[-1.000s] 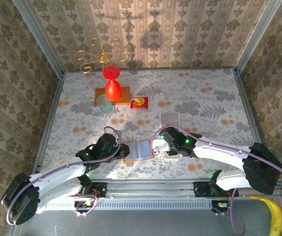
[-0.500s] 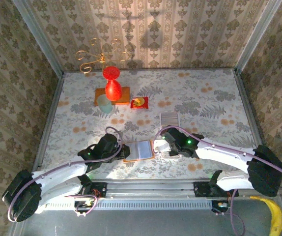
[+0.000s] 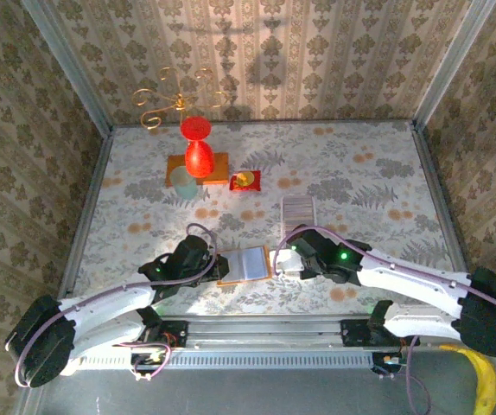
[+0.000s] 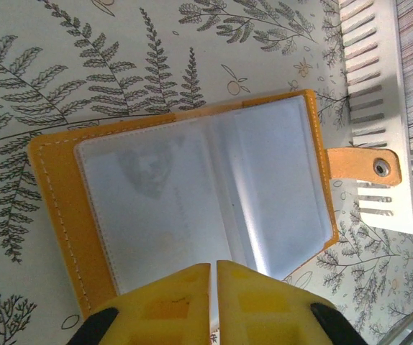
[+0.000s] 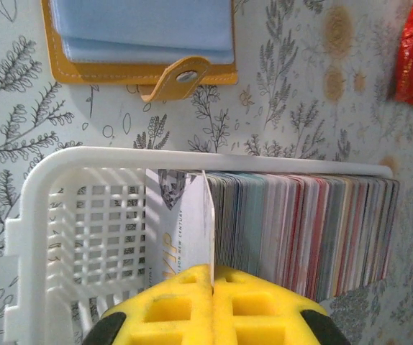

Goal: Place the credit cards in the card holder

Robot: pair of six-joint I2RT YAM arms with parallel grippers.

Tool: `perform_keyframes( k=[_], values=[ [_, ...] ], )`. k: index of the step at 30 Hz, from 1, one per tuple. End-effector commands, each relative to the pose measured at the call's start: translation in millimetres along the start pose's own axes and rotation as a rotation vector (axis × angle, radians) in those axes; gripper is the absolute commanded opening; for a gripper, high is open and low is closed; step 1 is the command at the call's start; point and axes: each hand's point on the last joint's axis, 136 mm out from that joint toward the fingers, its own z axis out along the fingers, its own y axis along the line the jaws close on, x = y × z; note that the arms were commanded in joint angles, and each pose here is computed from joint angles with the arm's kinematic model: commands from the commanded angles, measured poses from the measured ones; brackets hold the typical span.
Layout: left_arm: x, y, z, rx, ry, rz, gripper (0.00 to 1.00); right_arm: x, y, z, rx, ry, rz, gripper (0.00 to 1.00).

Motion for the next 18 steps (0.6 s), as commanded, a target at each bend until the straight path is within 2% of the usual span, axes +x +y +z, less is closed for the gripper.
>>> perform_keyframes(
  k=[1, 6, 10, 13, 18],
  values=[
    [1.4, 1.6, -1.8, -0.016, 0.004, 0.005, 0.10, -3.3, 8.0, -18.3, -0.041, -0.031, 0.052, 0.00],
    [1.1, 4.0, -4.4, -0.031, 0.002, 0.013, 0.12, -27.6, 3.5, -51.6, -0.069, -0.168, 0.226, 0.00],
    [1.2, 4.7, -6.4, -0.032, -0.001, 0.012, 0.15, -46.6, -32.3, -71.7, -0.009, -0.258, 0.615, 0.00],
    [2.1, 5.3, -7.9, -0.036, 0.003, 0.011, 0.19, -63.0, -41.2, -76.2, -0.062, -0.306, 0.846, 0.00],
    [4.2, 11.2, -13.8, -0.071, 0.011, 0.007, 0.29, -79.0, -46.4, -68.5, -0.158, -0.290, 1.197, 0.00]
  ],
)
